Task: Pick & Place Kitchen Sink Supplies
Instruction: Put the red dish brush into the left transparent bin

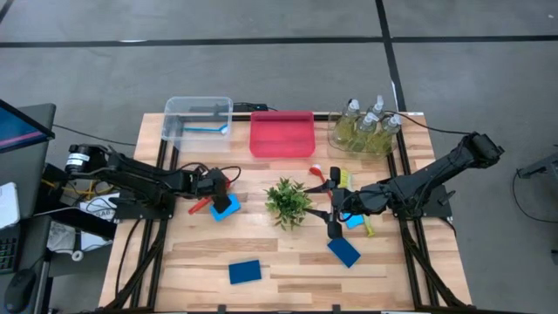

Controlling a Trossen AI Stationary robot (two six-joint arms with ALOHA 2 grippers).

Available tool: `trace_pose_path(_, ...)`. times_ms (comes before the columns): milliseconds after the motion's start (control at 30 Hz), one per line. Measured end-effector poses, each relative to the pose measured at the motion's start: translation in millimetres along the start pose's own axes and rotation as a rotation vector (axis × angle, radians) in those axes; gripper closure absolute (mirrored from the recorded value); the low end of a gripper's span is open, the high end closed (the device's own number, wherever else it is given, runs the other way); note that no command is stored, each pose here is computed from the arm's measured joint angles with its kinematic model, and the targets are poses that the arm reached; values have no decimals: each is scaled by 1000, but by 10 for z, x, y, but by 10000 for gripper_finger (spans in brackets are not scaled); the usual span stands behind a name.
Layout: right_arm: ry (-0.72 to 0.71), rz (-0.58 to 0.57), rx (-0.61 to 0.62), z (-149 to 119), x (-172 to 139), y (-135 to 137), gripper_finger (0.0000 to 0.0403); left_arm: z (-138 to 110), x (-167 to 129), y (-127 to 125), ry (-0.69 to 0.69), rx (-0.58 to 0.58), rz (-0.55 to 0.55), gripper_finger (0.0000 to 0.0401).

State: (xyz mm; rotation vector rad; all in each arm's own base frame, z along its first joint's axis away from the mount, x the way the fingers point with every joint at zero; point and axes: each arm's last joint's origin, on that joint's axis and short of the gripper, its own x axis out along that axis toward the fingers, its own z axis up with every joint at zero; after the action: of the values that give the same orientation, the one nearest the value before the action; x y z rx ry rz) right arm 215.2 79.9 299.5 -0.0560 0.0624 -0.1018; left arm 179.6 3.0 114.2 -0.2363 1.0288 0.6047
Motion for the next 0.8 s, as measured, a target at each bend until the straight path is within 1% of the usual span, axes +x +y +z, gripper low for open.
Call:
trace_pose_path(100,0,0,0,0,0,0,173,2,1,-2,-2,-2,-3,190)
trace_pose_path(200,0,0,0,0,0,0,173,5,1,-7,-3,-3,-11,210)
trace_pose_path(567,0,0,0,0,0,0,173,21,-1,-22,-16,5,-27,349)
trace_pose_path(733,0,0,0,0,0,0,173,37,0,-27,-38,41,-23,354)
trace_pose_path(800,0,0,0,0,0,0,173,40,1,-28,-43,42,-24,349)
